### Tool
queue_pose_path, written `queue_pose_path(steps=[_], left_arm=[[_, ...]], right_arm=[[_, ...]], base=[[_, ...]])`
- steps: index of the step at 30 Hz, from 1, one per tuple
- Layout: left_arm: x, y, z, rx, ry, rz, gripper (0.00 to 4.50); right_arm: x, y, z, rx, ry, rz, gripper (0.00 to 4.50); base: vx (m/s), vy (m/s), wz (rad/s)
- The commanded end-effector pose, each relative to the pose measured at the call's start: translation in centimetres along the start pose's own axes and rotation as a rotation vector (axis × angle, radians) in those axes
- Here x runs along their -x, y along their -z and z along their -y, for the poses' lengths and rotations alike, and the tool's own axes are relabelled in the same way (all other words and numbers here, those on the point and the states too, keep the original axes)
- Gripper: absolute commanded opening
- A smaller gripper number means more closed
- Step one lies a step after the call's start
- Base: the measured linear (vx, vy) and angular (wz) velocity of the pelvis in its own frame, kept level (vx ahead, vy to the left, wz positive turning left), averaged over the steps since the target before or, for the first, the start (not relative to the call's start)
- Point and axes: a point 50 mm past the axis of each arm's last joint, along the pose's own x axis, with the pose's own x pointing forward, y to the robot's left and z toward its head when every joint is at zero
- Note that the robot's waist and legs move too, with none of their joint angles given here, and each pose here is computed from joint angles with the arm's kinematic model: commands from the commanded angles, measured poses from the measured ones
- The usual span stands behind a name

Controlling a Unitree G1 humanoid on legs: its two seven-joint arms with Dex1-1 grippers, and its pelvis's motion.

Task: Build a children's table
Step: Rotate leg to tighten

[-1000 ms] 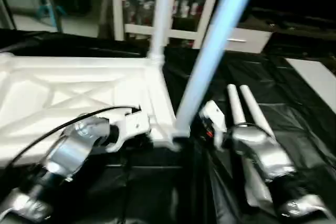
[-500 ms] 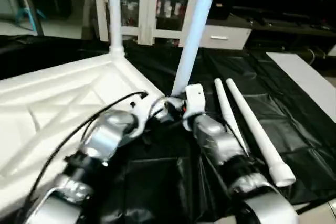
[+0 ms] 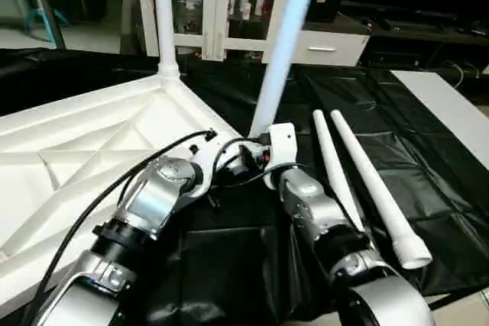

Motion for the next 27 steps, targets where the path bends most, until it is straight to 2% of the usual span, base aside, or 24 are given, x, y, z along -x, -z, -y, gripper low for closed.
queue_pose_path(steps=[1,6,8,11,12,14,21,27], left_arm=[[0.1,-0.6,1.2,-0.077,0.104,0.03,0.0],[1.1,0.6,1.8,-0.114,0.206,0.011,0.0],[1.4,1.1,2.1,-0.119,0.25,-0.001,0.0],[2.2,2.0,2.8,-0.174,0.379,-0.007,0.0],[2.2,2.0,2.8,-0.174,0.379,-0.007,0.0],[3.1,2.2,3.5,-0.213,0.5,0.0,0.0],[3.8,2.6,3.9,-0.228,0.585,-0.043,0.0],[3.9,2.6,3.9,-0.246,0.606,-0.048,0.0]], right_arm=[[0.8,-1.0,1.7,0.032,-0.016,0.019,4.12],[3.6,-2.1,4.0,0.118,-0.21,0.027,4.34],[4.4,-2.4,4.3,0.15,-0.267,0.027,4.43],[6.4,-2.6,5.1,0.252,-0.442,-0.018,4.43],[6.4,-2.6,5.1,0.252,-0.442,-0.018,4.43],[8.0,-2.7,5.7,0.306,-0.567,-0.074,4.43],[9.3,-2.6,6.0,0.374,-0.693,-0.152,4.43],[10.1,-2.4,5.6,0.4,-0.803,-0.213,4.43]], base=[[0.0,0.0,0.0],[0.066,-0.001,0.11],[0.086,-0.021,0.15],[0.059,-0.016,0.05],[0.079,-0.009,-0.02],[0.076,-0.001,0.01],[0.009,0.0,0.01],[-0.009,0.0,0.0]])
